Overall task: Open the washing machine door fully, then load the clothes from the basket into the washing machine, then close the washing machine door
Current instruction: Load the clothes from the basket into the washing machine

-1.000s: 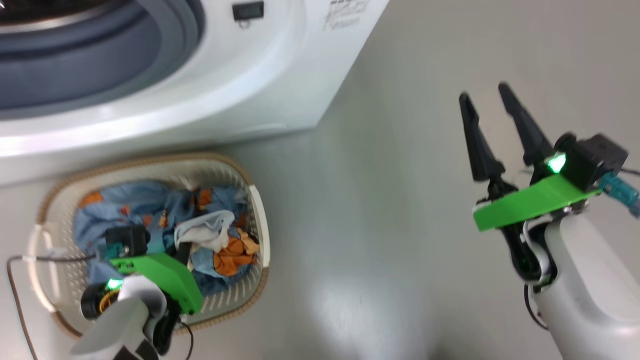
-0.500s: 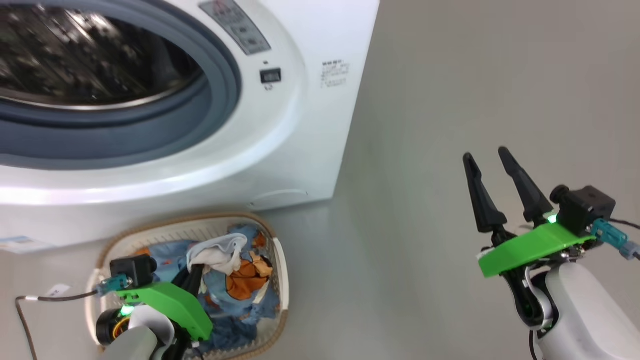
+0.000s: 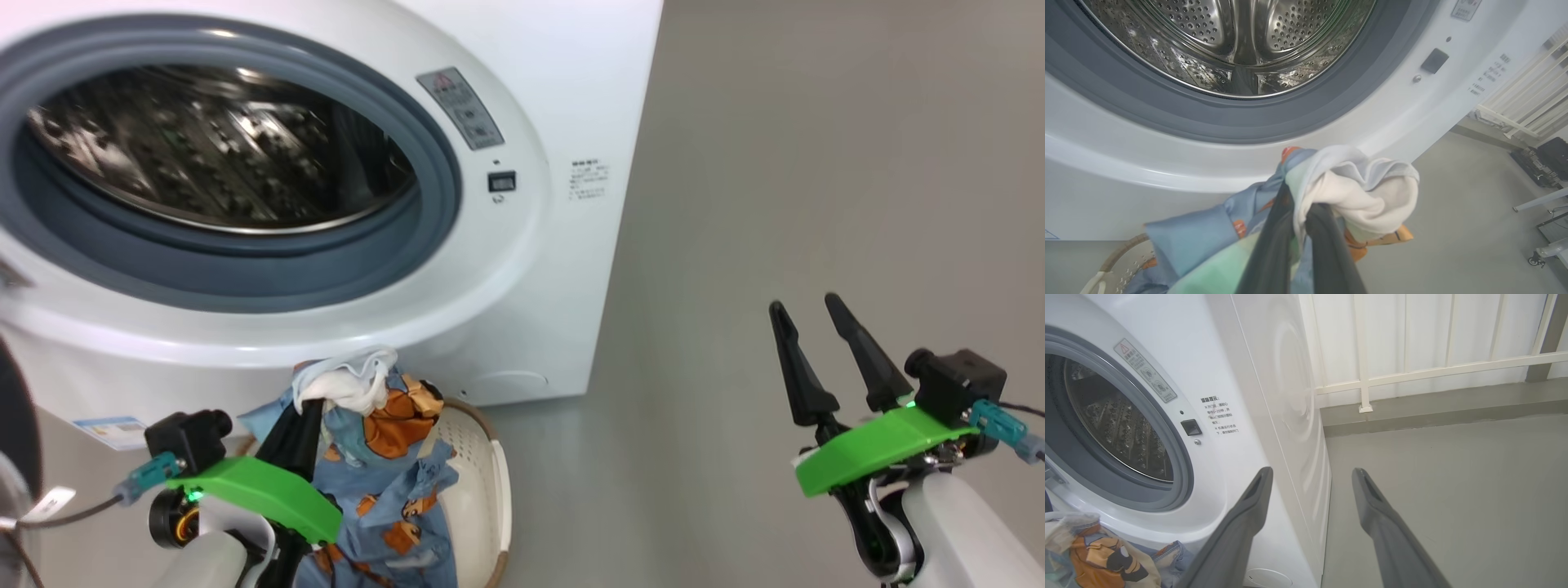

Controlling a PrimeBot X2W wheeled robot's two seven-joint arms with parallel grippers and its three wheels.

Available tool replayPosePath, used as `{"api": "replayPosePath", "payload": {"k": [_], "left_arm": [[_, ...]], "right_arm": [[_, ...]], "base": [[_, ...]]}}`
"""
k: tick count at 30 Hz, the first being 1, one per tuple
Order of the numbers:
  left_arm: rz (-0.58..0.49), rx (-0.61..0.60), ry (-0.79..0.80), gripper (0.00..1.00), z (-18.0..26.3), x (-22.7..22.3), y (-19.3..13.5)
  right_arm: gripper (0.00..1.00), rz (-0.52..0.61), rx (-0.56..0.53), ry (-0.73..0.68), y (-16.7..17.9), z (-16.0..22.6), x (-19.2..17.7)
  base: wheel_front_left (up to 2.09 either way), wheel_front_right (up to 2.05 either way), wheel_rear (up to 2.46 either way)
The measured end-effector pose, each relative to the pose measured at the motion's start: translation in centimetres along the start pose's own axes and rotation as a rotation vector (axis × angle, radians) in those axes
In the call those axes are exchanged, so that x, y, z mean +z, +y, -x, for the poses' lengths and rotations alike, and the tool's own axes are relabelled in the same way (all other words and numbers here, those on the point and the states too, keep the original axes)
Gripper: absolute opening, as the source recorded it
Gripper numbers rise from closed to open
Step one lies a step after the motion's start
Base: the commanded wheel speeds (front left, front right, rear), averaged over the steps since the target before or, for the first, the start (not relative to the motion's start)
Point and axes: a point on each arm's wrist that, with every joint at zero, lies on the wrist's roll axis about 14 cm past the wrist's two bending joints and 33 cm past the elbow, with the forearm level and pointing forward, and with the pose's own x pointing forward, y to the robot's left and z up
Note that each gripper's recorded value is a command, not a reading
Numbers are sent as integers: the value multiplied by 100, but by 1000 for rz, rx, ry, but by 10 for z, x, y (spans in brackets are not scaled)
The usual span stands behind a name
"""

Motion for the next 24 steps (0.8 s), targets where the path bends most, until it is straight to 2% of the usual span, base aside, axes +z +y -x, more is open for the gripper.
{"api": "replayPosePath", "payload": {"k": [7,13,24], "left_arm": [[-19,-30,-211,0,30,56,-24],[-72,-19,-308,0,54,79,-30],[-78,-6,-352,0,63,88,-35]], "right_arm": [[100,0,24,-11,11,16,6],[100,14,44,-30,16,20,14],[100,24,38,-34,11,23,17]], "base": [[0,0,0],[0,0,0],[0,0,0]]}}
